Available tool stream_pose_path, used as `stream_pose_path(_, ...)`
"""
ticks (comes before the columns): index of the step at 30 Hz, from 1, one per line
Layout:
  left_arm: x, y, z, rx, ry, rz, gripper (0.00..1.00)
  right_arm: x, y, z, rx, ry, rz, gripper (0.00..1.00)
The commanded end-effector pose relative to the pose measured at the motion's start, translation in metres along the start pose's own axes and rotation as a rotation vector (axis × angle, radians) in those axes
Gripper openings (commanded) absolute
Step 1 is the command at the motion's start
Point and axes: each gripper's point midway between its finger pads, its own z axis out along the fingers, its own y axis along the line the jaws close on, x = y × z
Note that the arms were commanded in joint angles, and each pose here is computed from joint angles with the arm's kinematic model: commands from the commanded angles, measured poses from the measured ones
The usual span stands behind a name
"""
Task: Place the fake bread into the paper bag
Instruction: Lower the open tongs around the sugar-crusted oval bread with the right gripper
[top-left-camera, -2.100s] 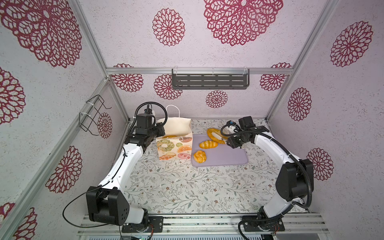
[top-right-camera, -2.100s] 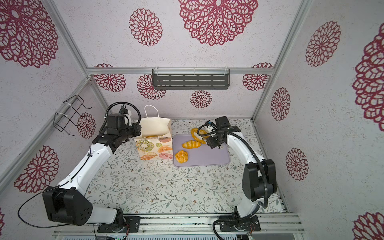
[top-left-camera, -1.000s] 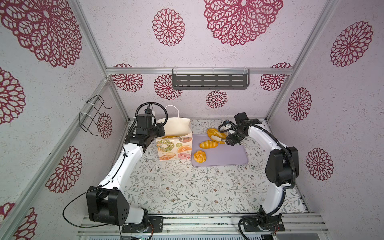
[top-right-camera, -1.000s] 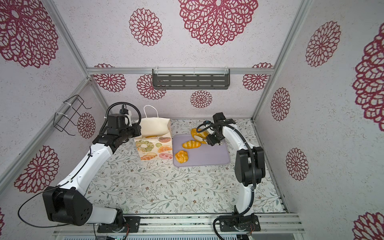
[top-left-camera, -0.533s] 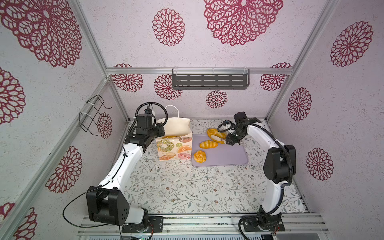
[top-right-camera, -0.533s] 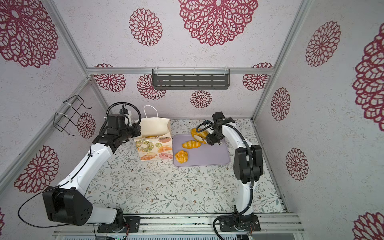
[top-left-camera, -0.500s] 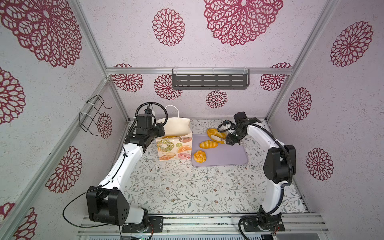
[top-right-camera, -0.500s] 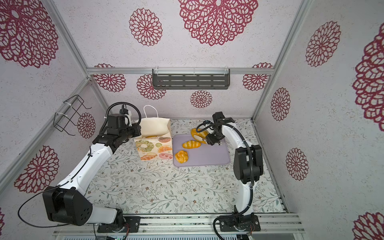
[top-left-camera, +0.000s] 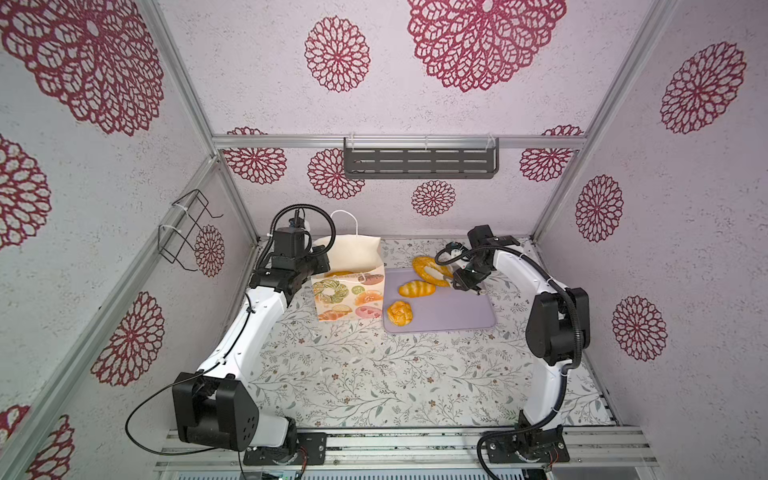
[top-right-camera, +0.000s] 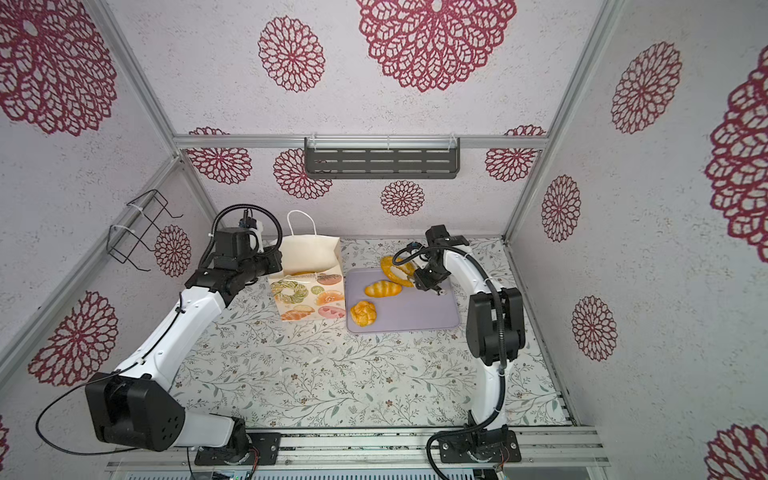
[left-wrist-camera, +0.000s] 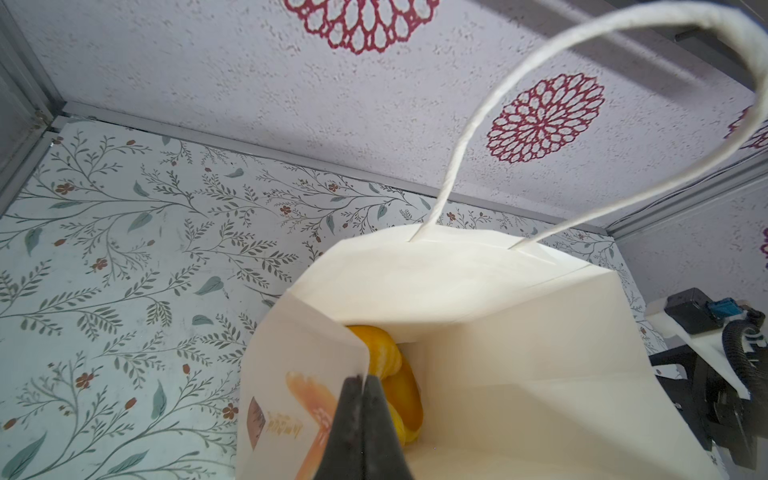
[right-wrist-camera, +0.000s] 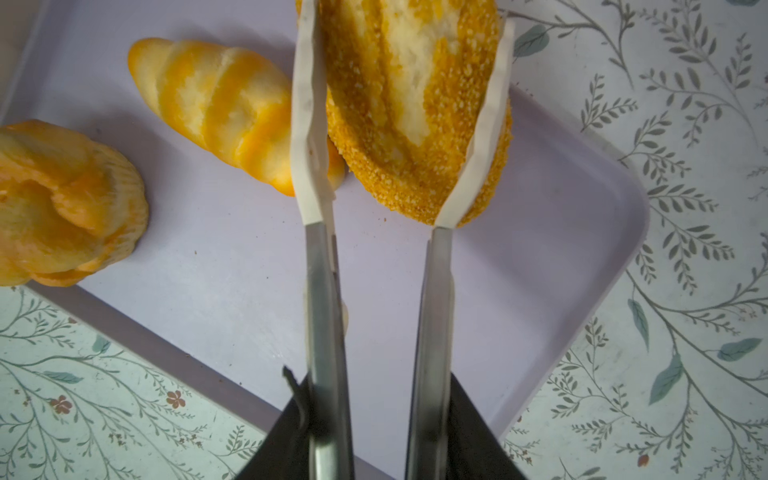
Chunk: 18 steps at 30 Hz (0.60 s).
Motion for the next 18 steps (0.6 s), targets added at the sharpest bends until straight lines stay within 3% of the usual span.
stream_pose_path(1, 0.007, -0.008, 0.002, 0.02, 0.022, 0.02, 0.0, -0.011, 0.011, -0.013, -0.057, -0.057, 0.012, 0.38)
stream_pose_path(18, 0.007, -0.009, 0.001, 0.025, 0.022, 0.02, 0.0, -0.003, 0.033, -0.064, -0.07, -0.19, 0.068, 0.34)
